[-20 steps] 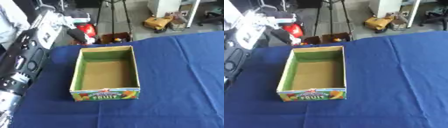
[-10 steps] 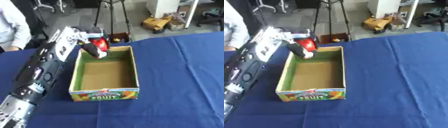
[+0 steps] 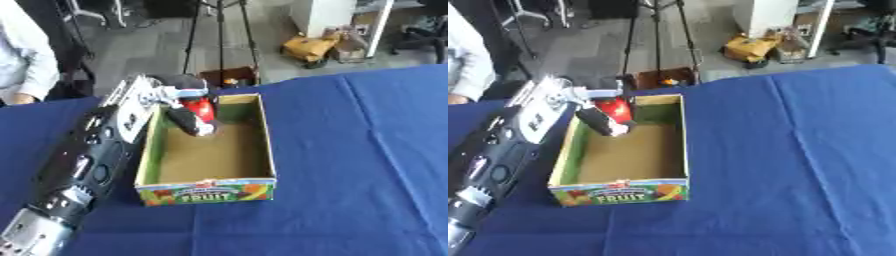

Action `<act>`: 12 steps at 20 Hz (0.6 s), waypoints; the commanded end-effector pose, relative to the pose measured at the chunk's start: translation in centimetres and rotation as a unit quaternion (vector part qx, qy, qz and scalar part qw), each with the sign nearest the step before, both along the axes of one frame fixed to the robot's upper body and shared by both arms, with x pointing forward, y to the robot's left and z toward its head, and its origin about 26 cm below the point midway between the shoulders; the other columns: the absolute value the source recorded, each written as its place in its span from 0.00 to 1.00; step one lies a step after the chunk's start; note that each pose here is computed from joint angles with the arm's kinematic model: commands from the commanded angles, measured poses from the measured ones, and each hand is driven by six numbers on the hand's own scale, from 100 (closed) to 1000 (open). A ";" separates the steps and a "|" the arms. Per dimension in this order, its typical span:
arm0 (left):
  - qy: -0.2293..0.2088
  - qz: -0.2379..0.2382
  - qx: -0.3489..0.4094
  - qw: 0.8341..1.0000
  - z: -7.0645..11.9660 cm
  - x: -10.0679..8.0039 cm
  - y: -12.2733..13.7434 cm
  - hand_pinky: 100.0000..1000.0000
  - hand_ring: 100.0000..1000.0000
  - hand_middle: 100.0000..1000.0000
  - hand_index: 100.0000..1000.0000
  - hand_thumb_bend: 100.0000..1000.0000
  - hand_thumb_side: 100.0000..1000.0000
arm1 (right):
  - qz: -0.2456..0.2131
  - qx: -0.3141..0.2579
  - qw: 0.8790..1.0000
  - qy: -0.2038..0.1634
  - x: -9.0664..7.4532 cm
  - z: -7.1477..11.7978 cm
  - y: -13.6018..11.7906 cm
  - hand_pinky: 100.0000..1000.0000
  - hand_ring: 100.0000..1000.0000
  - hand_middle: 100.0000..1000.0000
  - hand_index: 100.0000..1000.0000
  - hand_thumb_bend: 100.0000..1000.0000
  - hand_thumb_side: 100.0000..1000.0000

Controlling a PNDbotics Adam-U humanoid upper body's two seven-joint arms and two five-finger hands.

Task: Pick up objects on the table and place them in the box.

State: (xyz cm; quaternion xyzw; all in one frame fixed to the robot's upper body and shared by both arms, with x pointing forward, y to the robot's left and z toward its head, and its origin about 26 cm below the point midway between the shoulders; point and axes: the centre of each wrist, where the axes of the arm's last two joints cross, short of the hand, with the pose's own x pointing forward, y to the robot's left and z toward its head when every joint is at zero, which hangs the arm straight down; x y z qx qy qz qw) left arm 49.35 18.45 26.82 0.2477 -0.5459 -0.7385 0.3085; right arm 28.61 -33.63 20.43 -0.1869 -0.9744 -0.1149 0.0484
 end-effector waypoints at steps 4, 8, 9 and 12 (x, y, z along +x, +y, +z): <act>0.006 -0.044 0.055 0.997 0.1 0.2 0.5 0.20 0.63 0.53 0.61 0.00 0.23 | 0.008 0.013 0.999 -0.050 -0.2 0.8 0.0 0.69 0.71 0.50 0.73 0.00 0.71; 0.006 -0.043 0.046 0.998 -0.8 0.4 0.5 0.18 0.64 0.53 0.63 0.00 0.23 | 0.008 0.013 0.999 -0.050 -0.2 0.8 0.0 0.69 0.71 0.50 0.73 0.00 0.71; 0.006 -0.044 0.043 0.998 -1.0 0.4 0.5 0.18 0.65 0.54 0.65 0.00 0.23 | 0.008 0.013 0.999 -0.050 -0.2 0.8 0.0 0.69 0.71 0.50 0.73 0.00 0.71; 0.015 -0.051 0.037 0.998 -1.7 0.6 0.4 0.32 0.73 0.61 0.72 0.00 0.26 | 0.008 0.014 0.999 -0.051 -0.2 0.9 0.0 0.69 0.71 0.50 0.73 0.00 0.71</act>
